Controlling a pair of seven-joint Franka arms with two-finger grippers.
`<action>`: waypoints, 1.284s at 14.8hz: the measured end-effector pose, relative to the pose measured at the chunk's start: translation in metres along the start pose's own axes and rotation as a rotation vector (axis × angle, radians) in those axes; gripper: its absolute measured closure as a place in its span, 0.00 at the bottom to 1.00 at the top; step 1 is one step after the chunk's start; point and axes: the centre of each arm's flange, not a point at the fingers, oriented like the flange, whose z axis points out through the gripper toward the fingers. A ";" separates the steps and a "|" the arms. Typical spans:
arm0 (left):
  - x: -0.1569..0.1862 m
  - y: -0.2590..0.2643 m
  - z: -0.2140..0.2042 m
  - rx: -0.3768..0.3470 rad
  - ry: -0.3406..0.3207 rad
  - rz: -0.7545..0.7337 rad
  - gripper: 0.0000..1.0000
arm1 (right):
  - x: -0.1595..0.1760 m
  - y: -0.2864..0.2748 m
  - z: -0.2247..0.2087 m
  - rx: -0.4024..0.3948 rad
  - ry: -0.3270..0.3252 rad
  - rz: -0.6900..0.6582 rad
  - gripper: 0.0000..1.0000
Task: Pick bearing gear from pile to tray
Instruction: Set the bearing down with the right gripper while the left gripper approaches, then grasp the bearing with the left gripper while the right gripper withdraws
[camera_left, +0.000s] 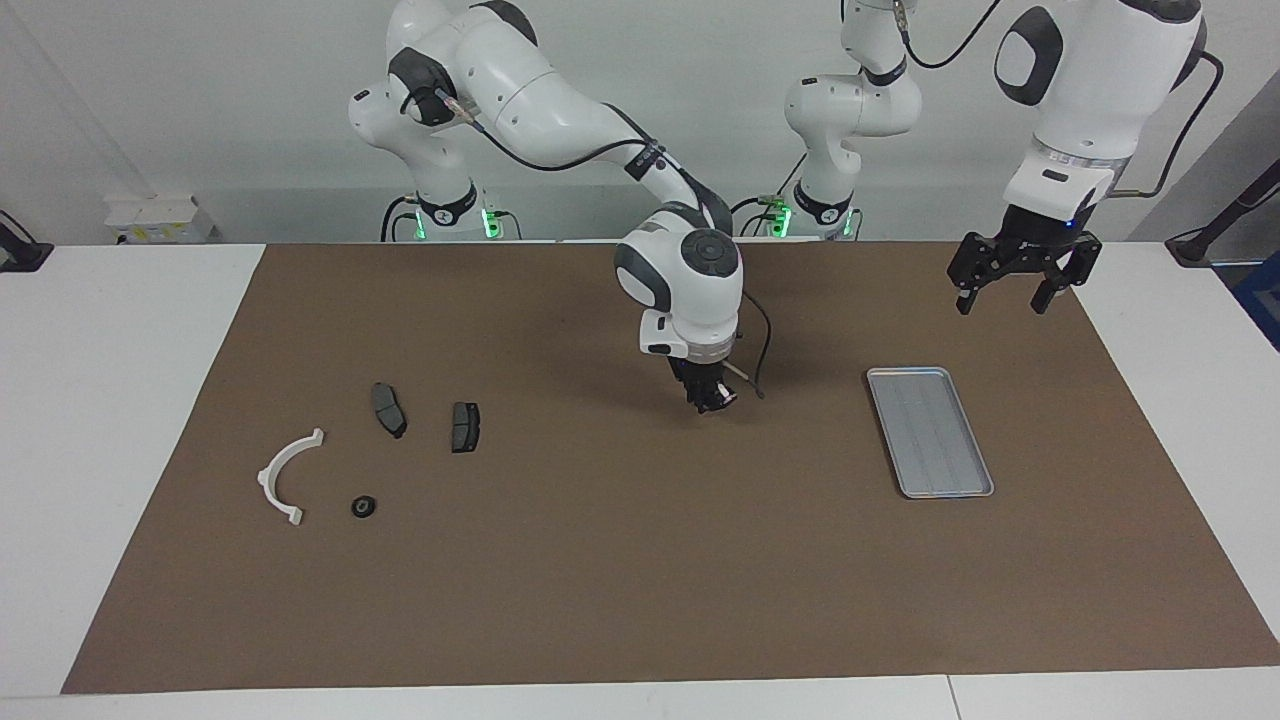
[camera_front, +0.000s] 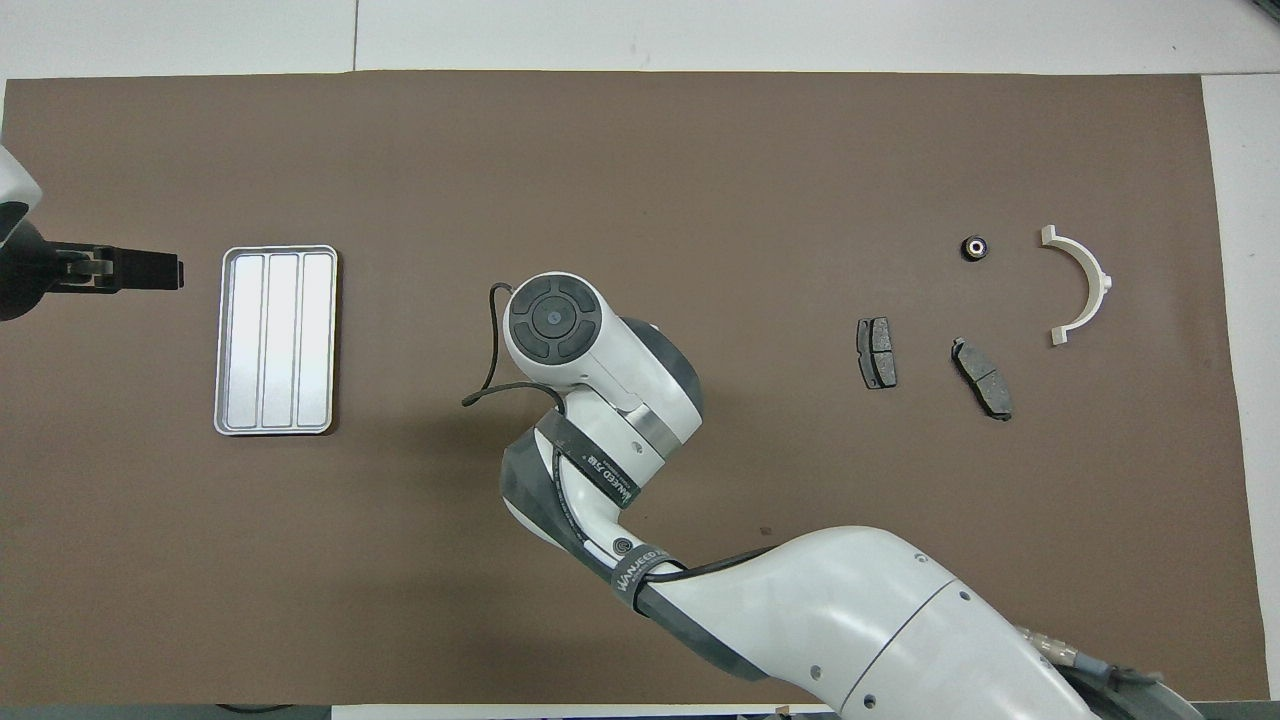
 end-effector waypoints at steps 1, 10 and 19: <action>0.000 0.001 0.000 0.000 0.002 0.001 0.00 | 0.003 0.000 0.002 0.009 0.003 0.001 0.77; 0.001 0.017 0.002 -0.005 0.001 -0.009 0.00 | 0.016 0.007 0.007 -0.011 0.029 0.002 0.50; 0.005 0.216 0.124 -0.007 -0.075 -0.139 0.00 | 0.256 0.062 -0.160 -0.126 0.023 -0.374 0.00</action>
